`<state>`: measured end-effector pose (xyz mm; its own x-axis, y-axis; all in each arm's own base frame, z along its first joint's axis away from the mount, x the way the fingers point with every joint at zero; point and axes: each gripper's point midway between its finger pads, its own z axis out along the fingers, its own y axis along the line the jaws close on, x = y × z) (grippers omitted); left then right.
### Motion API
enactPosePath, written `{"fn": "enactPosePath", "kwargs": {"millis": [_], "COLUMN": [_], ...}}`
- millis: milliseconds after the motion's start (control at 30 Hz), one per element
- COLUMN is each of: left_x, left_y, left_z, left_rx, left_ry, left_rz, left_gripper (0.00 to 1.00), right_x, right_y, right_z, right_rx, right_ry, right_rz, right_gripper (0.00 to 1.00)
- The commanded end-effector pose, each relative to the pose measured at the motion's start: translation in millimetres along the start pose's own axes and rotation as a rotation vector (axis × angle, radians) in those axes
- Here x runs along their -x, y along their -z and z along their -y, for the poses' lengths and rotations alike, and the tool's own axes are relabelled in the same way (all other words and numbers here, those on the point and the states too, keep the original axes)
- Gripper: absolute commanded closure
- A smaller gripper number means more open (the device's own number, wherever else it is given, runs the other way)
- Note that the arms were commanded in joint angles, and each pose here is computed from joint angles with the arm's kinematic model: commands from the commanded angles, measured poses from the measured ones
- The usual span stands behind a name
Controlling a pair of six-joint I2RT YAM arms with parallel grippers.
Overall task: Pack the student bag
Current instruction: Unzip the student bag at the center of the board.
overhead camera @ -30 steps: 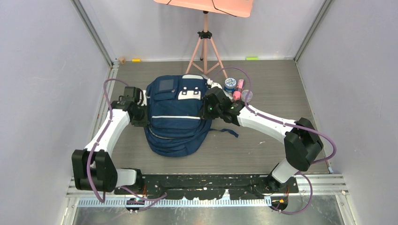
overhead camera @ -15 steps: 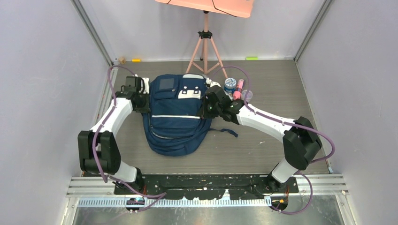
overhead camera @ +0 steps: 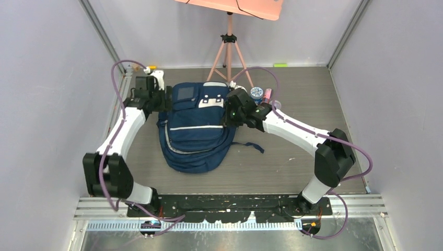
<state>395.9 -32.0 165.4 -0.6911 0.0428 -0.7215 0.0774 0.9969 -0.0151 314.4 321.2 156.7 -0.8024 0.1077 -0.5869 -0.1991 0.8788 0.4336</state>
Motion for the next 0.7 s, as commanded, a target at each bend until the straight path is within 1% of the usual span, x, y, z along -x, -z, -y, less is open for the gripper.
{"fn": "enactPosePath", "kwargs": {"millis": [0,67,133,233,333,433,533,667], "left_x": [38,27,11,-16,-37,-52,-67,-82], "left_y": [58,76,89,109,130,149,160,150], "left_z": [40,64,87,122,144,156,167,170], "left_rx": [-0.057,-0.104,-0.171,-0.316,-0.401,-0.444,-0.501,-0.446], "left_ry": [-0.122,-0.233,-0.294,-0.384,-0.478,-0.546,-0.586,-0.669], "left_rz": [0.211,0.232,0.242,0.260,0.299,0.350,0.368,0.344], "left_gripper": [0.28,0.27,0.27,0.27,0.27,0.28,0.28,0.28], "right_x": [52,59,65,73,80,83,86,89], "right_y": [21,23,25,28,29,28,27,25], "right_z": [-20,-23,-28,-35,-35,-37,-41,-44], "right_rx": [0.049,0.069,0.092,0.125,0.130,0.138,0.146,0.154], "right_ry": [-0.082,-0.119,-0.148,-0.192,-0.222,-0.251,-0.264,-0.281], "right_rz": [0.108,0.104,0.099,0.089,0.097,0.093,0.085,0.077], "right_gripper": [1.00,1.00,0.99,0.99,0.99,0.99,0.99,1.00]}}
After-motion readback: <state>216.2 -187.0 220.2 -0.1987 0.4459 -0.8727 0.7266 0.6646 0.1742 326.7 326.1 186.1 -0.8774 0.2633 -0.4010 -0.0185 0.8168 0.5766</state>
